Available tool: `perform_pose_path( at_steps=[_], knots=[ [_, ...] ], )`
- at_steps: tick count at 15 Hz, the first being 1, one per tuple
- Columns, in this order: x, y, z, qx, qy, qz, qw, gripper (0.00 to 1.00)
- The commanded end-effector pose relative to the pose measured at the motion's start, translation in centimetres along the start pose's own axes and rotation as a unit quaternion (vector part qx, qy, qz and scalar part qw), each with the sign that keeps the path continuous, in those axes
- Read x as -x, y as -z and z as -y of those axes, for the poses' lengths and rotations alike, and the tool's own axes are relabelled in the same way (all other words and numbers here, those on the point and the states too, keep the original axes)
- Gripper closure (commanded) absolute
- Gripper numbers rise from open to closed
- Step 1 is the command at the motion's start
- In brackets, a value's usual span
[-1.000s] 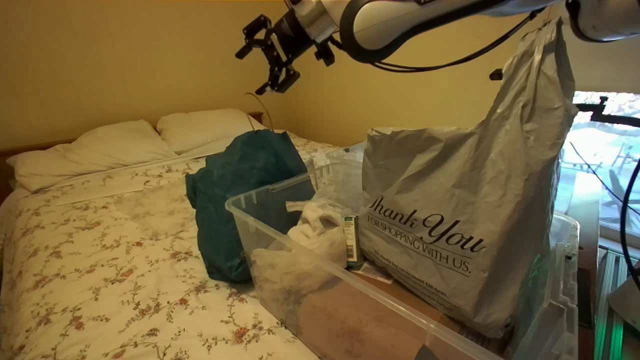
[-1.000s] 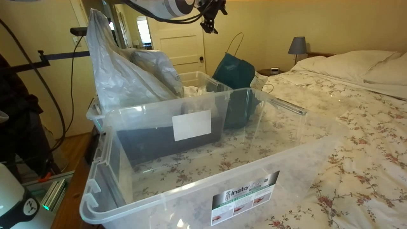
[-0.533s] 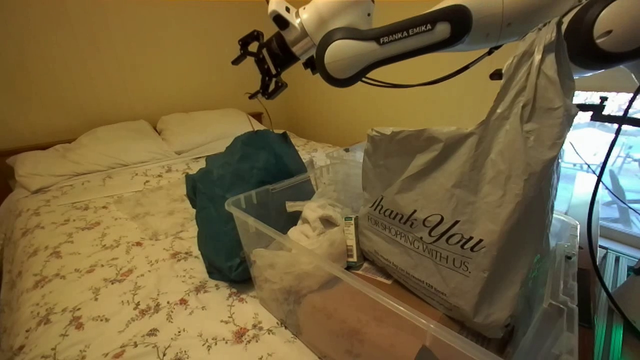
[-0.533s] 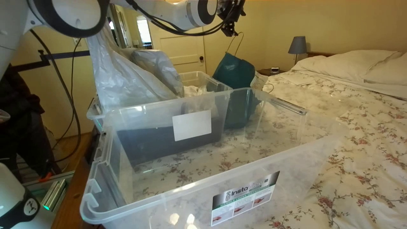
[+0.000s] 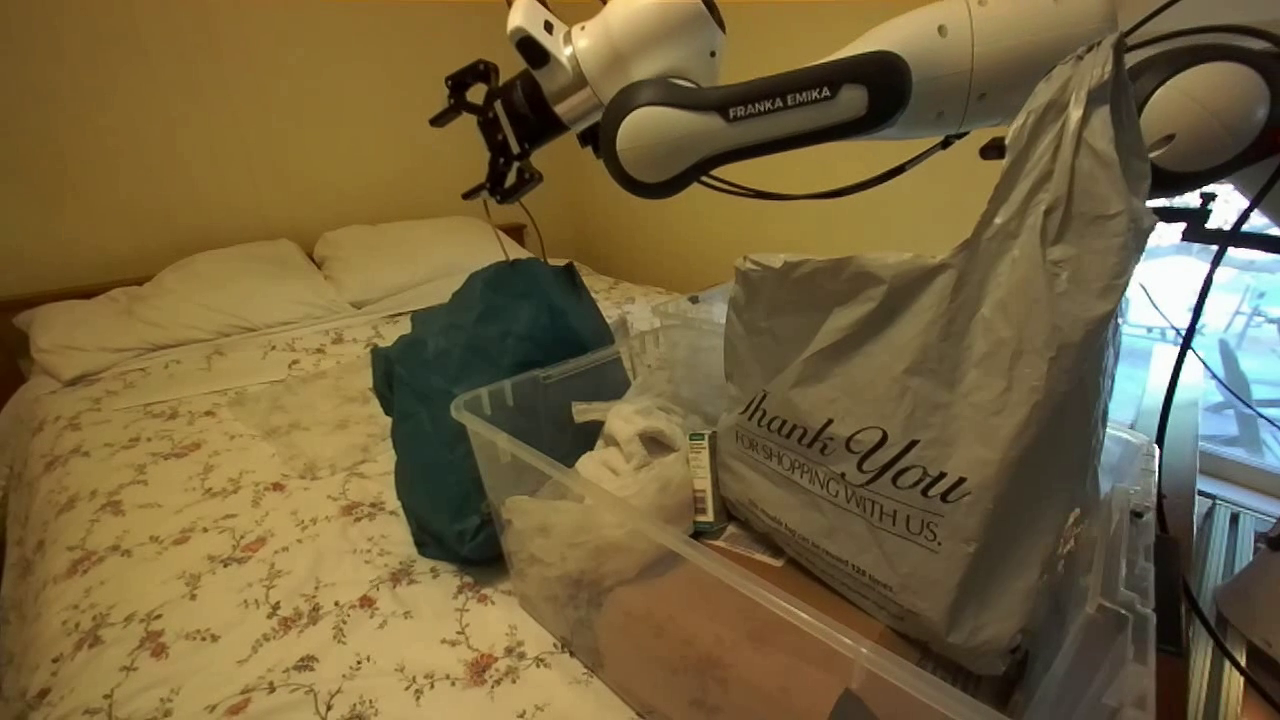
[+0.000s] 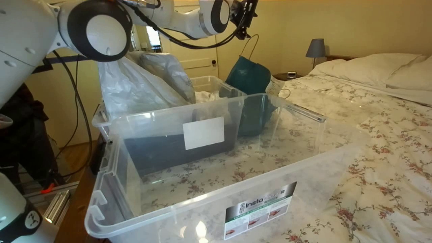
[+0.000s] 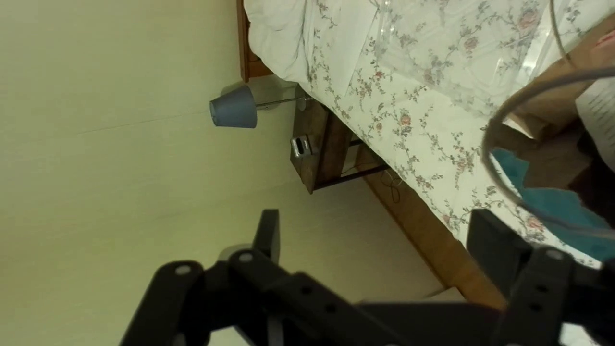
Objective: Put the green bag inside the basket
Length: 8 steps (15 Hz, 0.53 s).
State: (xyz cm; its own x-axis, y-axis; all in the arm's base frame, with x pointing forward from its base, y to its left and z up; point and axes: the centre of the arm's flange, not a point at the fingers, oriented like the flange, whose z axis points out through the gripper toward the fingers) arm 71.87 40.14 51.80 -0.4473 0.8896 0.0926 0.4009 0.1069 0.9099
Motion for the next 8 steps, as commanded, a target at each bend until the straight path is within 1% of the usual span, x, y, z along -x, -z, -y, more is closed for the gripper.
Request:
perform_pose_path(
  at_steps=[1, 2, 3, 4, 5, 7, 8],
  knots=[
    [-0.8, -2.6, -2.1, 0.048, 0.001, 0.016, 0.9987, 0.00],
    [-0.6, -1.7, -2.8, 0.034, -0.003, 0.000, 0.9994, 0.00],
    [-0.5, -0.4, -3.6, 0.016, -0.010, -0.029, 0.9994, 0.00],
    [-0.6, 0.9, -4.2, -0.004, -0.016, -0.051, 0.9986, 0.00],
    [-0.6, 2.6, -4.8, -0.032, -0.022, -0.076, 0.9964, 0.00],
    [-0.2, 4.5, -5.8, -0.084, -0.007, -0.089, 0.9925, 0.00],
    [0.3, 4.9, -6.2, -0.098, -0.001, -0.079, 0.9920, 0.00]
  ],
)
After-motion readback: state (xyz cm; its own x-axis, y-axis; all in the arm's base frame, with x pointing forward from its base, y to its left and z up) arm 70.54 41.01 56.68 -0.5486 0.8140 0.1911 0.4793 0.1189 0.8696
